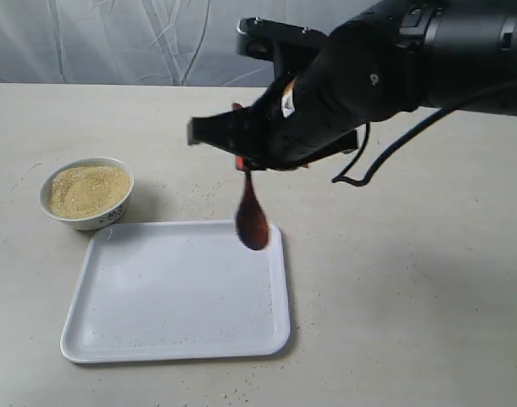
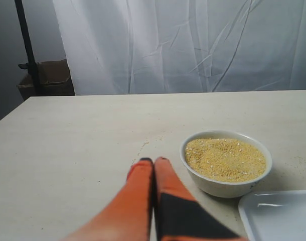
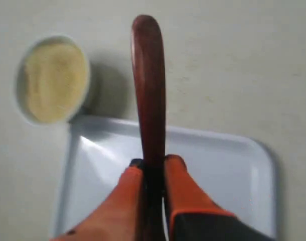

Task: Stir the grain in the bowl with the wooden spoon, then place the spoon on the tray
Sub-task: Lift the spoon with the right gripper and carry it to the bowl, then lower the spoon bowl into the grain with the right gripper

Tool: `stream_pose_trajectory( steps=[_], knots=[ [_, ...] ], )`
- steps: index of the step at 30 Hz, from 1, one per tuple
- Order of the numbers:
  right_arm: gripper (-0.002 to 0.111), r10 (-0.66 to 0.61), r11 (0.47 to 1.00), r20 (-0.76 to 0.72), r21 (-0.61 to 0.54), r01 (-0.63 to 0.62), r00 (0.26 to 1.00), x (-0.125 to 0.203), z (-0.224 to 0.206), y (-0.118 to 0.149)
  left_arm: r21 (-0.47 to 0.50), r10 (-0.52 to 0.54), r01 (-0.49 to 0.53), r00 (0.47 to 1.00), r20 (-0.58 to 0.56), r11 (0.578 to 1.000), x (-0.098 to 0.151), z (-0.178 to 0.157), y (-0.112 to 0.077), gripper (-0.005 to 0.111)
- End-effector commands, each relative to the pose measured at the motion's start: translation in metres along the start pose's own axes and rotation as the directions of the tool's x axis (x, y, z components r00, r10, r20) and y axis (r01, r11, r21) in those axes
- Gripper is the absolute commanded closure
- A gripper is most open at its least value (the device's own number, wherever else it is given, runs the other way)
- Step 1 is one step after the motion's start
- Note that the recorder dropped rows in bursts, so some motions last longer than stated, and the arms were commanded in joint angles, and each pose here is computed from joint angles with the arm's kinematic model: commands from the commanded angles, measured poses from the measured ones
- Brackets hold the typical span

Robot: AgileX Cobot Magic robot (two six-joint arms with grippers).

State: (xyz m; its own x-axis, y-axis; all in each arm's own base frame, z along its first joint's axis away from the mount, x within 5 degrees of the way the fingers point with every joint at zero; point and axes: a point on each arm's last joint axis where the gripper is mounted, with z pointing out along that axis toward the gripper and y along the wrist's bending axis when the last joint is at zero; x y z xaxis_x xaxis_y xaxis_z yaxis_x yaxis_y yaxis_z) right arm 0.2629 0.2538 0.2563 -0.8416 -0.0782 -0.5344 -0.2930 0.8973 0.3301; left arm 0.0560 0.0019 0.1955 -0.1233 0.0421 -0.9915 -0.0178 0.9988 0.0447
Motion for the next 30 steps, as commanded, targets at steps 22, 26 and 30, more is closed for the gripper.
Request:
stream_pose_trajectory(
  steps=[22, 26, 30],
  knots=[
    [0.108, 0.538, 0.803, 0.406, -0.513, -0.304, 0.739, -0.023, 0.185, 0.099, 0.0, -0.007, 0.007, 1.0, 0.005, 1.0, 0.001, 0.0, 0.0, 0.106],
    [0.108, 0.404, 0.877, 0.475, -0.444, -0.184, 0.782, -0.015, 0.198, 0.101, 0.0, -0.007, 0.007, 1.0, 0.005, 1.0, 0.001, 0.0, 0.0, 0.106],
    [0.108, 0.268, 0.929, 0.536, -0.364, -0.068, 0.801, -0.01, 0.205, 0.098, 0.0, -0.007, 0.007, 1.0, 0.005, 1.0, 0.001, 0.0, 0.0, 0.106]
  ],
)
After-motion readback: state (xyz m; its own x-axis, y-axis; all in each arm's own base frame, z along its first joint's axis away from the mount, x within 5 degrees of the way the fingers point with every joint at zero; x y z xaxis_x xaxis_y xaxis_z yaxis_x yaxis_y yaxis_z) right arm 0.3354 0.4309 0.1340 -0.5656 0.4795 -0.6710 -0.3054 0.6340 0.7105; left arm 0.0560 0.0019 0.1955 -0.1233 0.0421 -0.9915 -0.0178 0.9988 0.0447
